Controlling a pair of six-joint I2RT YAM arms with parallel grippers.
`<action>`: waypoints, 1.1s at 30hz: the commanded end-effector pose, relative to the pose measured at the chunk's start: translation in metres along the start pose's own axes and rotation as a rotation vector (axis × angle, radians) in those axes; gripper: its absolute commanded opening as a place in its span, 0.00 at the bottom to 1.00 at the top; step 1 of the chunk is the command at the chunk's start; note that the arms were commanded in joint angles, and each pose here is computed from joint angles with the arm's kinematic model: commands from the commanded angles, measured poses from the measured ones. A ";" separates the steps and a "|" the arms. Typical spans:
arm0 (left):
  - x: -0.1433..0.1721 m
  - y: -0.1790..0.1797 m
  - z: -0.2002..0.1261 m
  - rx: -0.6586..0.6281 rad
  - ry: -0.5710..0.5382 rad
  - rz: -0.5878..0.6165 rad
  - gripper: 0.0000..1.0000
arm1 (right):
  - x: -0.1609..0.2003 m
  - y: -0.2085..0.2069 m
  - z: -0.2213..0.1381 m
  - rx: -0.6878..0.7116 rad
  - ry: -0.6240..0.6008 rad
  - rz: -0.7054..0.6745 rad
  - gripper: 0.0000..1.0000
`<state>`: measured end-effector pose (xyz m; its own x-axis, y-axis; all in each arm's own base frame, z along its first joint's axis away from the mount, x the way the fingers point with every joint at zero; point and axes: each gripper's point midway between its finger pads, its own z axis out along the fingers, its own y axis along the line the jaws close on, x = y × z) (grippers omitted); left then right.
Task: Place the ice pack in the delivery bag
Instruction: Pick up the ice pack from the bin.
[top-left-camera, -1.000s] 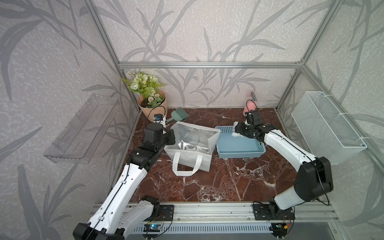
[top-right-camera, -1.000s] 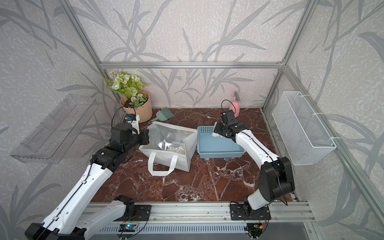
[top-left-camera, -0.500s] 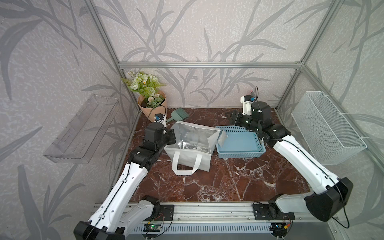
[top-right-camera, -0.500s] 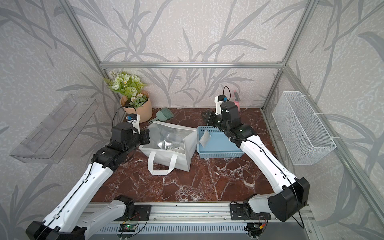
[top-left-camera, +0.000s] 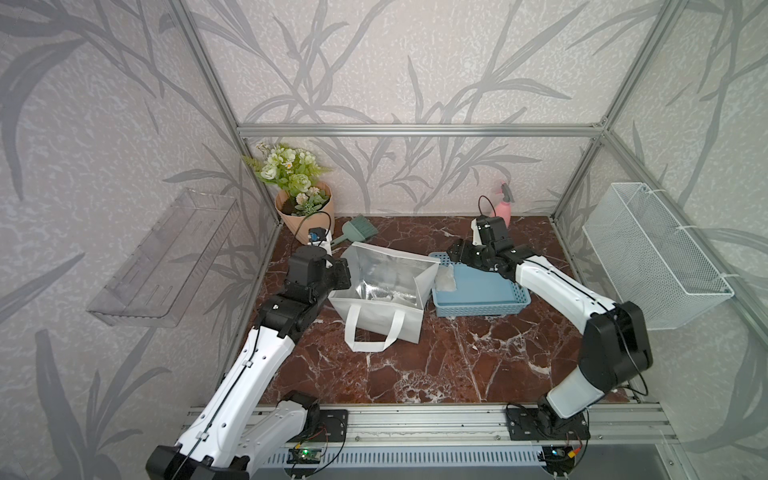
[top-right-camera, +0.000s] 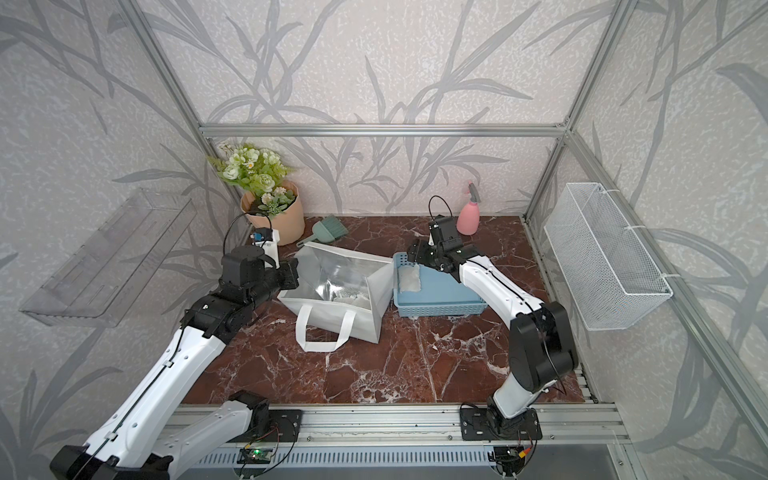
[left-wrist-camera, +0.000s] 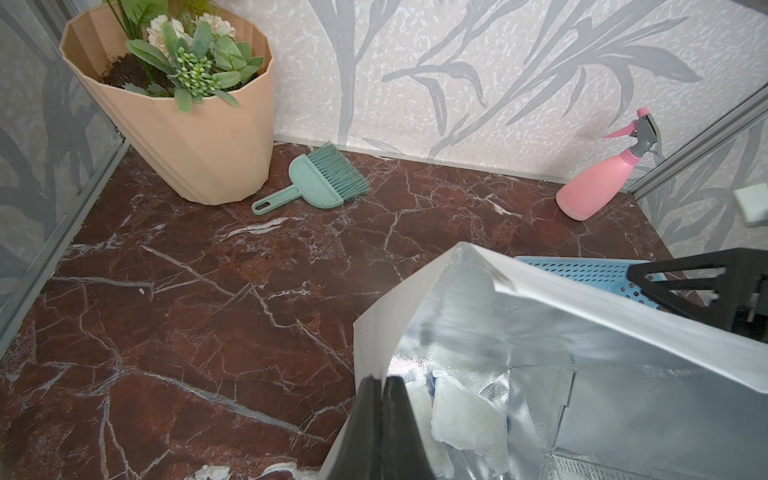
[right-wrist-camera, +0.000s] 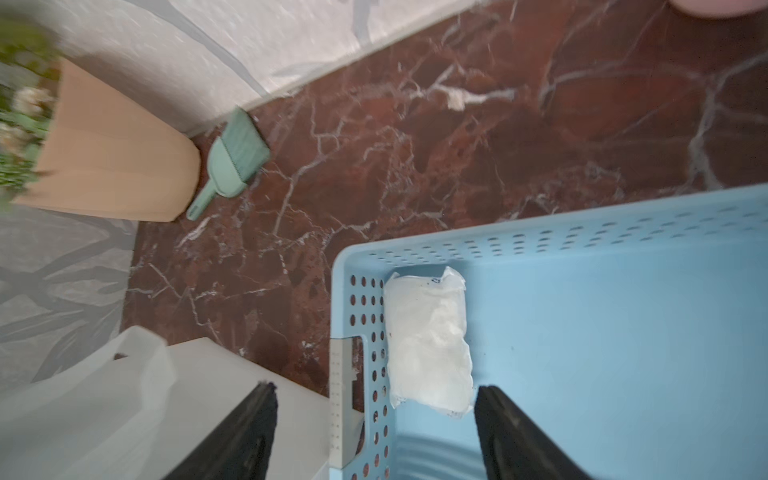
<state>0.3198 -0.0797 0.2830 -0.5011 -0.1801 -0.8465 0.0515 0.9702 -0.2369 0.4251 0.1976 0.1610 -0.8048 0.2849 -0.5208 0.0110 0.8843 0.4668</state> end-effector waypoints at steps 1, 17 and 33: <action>-0.012 0.003 -0.012 -0.014 -0.045 0.000 0.00 | 0.013 -0.009 0.029 0.015 0.061 0.005 0.81; -0.011 0.006 -0.012 -0.031 -0.042 0.005 0.00 | 0.065 -0.048 0.109 0.193 0.365 -0.124 0.98; -0.010 0.005 -0.001 -0.030 -0.028 0.010 0.00 | 0.086 -0.077 0.093 0.299 0.438 -0.244 0.89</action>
<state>0.3175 -0.0744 0.2797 -0.5092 -0.1749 -0.8427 0.0286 0.9752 -0.2196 0.4267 0.1912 0.0239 -0.9594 -0.0216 -0.2812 -0.0573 0.9912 0.1193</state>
